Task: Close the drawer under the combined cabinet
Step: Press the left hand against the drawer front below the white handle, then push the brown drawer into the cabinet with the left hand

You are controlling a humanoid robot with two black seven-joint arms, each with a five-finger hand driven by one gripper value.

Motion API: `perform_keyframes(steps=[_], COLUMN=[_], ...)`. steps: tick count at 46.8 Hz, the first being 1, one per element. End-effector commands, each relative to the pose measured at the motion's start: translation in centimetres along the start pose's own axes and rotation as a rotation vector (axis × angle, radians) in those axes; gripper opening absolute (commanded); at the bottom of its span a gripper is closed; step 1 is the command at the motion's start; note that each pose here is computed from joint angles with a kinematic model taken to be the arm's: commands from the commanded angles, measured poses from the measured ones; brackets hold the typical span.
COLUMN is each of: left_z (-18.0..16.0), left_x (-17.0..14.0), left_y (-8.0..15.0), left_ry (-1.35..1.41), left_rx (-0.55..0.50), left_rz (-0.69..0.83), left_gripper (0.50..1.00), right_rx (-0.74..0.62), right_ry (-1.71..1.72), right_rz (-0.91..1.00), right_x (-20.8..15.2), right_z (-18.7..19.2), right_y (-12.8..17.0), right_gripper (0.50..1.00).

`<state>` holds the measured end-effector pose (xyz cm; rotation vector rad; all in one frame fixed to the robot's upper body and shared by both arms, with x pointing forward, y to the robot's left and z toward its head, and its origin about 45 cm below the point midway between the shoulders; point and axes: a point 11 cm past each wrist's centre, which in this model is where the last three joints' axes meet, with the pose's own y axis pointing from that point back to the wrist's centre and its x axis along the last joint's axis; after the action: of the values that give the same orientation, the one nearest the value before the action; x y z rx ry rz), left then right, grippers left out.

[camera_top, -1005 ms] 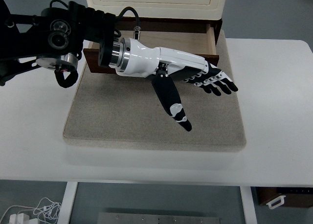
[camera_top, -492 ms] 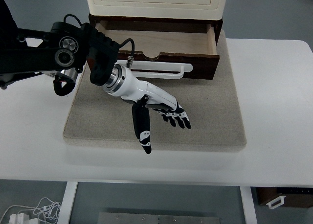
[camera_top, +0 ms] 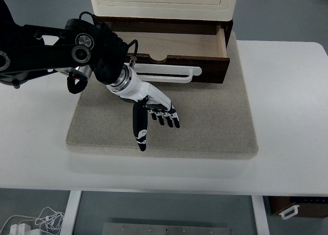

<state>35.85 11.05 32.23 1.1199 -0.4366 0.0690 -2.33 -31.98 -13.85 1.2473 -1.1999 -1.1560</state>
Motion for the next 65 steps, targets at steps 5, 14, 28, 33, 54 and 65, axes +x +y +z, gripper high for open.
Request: perform_keyframes(steps=[5,14,28,33,54,65], left_z=[-0.9,-0.8,-0.6,-0.7,-1.5,-2.3], left_x=[1.0,1.8,2.5,3.0,5.0,5.9], left_y=[0.1,-0.2,-0.6,-0.6,-0.4,-0.1], left_ry=[0.011,0.001,0.002,0.008,0.047,0.073], left_rx=[0.027,0.044,0.051,0.057,0.072,0.085], left_rz=[0.031,0.051,0.062,0.072,0.124,0.151], left_gripper=[0.999,0.999,0.996,0.999,0.996,0.996], right_rx=[0.000,0.000,0.000,0.000,0.000,0.000], right_ry=[0.000,0.000,0.000,0.000,0.000,0.000], right_rz=[0.000,0.000,0.000,-0.002,0.000,0.000], right_x=[0.0,0.0,0.0,0.0,0.0,0.0], right_z=[0.0,0.0,0.0,0.0,0.0,0.0], right_y=[0.0,0.0,0.0,0.0,0.0,0.0], right_gripper=[0.952,0.952,0.952,0.952,0.952,0.952])
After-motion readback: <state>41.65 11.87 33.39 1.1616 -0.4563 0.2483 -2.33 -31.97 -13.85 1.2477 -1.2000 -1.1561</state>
